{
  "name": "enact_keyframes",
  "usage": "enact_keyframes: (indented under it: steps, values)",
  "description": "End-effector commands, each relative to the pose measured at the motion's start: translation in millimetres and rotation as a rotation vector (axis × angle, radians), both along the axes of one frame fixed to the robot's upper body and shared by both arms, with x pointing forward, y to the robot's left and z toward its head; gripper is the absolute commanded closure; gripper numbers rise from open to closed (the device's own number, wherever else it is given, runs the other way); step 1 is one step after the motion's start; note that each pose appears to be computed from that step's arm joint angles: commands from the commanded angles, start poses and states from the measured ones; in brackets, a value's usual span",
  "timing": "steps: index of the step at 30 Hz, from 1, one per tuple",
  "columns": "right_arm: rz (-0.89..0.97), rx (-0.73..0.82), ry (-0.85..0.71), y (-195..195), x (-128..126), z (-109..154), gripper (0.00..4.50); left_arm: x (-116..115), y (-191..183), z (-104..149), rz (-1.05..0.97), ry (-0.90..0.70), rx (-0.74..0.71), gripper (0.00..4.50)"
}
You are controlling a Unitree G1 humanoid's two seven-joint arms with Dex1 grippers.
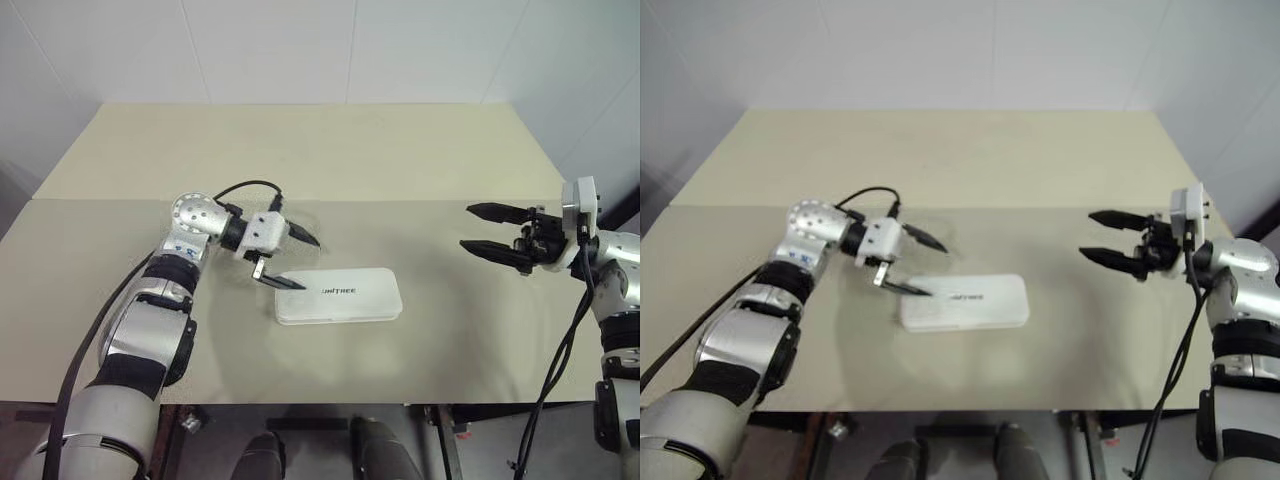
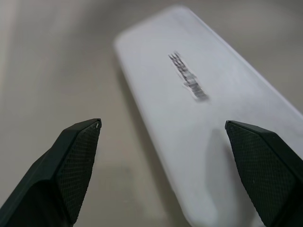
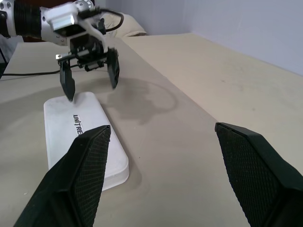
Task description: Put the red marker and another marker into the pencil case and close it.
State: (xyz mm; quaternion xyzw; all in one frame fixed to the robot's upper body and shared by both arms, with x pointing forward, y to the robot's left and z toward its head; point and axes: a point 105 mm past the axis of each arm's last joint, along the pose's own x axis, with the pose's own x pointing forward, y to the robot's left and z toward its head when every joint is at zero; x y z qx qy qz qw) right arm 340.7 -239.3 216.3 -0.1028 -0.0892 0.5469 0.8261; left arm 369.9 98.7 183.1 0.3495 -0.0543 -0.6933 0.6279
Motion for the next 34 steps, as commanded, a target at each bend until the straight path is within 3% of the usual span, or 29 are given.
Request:
enact_keyframes:
  steps: [1,4,7,14,34]
  values:
    - [0.063,-0.009,-0.057,2,-5,14,0.0,-1,6,31,0.029,-0.014,-0.157,0.02]
    - [0.067,-0.012,-0.056,4,-2,15,0.0,-4,20,40,0.097,0.053,-0.259,0.02]
    - [0.069,-0.017,-0.056,6,0,16,0.0,-22,42,27,0.123,0.095,-0.226,0.02]
    - [0.075,-0.029,-0.041,12,6,17,0.0,-60,77,27,0.145,0.126,-0.33,0.02]
    - [0.125,-0.021,-0.05,33,18,23,0.0,-102,111,39,0.355,0.16,-0.489,0.02]
